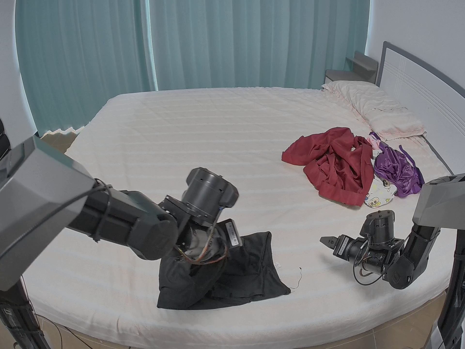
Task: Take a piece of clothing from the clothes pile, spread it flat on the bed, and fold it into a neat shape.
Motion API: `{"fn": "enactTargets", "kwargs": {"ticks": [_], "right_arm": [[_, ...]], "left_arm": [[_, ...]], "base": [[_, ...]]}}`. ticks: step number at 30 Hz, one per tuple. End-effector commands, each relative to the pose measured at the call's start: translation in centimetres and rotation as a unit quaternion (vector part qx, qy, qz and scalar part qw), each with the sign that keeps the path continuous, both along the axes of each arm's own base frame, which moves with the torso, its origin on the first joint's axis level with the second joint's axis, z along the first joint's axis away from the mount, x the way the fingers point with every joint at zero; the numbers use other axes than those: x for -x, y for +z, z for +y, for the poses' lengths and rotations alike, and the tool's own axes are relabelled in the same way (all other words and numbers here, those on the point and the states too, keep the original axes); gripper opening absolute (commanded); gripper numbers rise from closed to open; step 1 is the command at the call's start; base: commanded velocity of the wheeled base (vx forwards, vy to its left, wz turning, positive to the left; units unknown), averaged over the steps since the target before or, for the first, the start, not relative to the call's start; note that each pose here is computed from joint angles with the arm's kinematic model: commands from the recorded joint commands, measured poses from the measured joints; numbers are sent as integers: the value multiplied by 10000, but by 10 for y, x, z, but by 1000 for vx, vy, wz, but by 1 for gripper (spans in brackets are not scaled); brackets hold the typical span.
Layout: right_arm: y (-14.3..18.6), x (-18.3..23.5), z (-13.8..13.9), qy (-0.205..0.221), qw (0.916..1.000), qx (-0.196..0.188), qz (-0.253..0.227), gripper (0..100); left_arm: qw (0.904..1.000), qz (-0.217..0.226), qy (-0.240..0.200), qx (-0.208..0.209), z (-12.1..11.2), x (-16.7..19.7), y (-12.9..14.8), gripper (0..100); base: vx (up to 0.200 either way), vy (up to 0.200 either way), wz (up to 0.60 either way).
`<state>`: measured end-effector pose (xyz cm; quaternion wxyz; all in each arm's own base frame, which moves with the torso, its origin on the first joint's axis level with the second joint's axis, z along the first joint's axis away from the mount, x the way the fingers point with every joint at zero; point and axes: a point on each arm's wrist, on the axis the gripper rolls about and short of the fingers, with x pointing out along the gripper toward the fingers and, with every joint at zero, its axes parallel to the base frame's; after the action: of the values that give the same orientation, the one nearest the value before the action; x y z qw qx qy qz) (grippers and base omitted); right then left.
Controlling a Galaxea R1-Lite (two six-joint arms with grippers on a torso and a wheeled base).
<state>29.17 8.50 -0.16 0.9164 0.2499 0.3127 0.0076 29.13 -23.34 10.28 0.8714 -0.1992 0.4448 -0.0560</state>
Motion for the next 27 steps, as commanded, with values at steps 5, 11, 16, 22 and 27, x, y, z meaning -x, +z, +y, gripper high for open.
{"fn": "enactTargets", "kwargs": {"ticks": [5,11,16,22,27], "right_arm": [[-5,1,2,32,10000,21,43,100],[-4,1,3,52,10000,23,27,100],[-4,1,4,55,10000,14,21,100],[-4,1,4,63,10000,19,36,100],[-5,1,4,69,10000,17,44,100]], "left_arm": [[9991,-229,-243,262,-34,-4,-8,0],[9980,-346,-260,457,-35,-8,-6,0],[9972,-371,-328,566,-35,-8,-6,100],[9973,-276,-376,559,-34,-6,-9,100],[9980,-158,-388,474,-33,-3,-19,100]], "base": [[0,0,0],[0,0,0],[0,0,0],[0,0,0],[0,0,0]]}}
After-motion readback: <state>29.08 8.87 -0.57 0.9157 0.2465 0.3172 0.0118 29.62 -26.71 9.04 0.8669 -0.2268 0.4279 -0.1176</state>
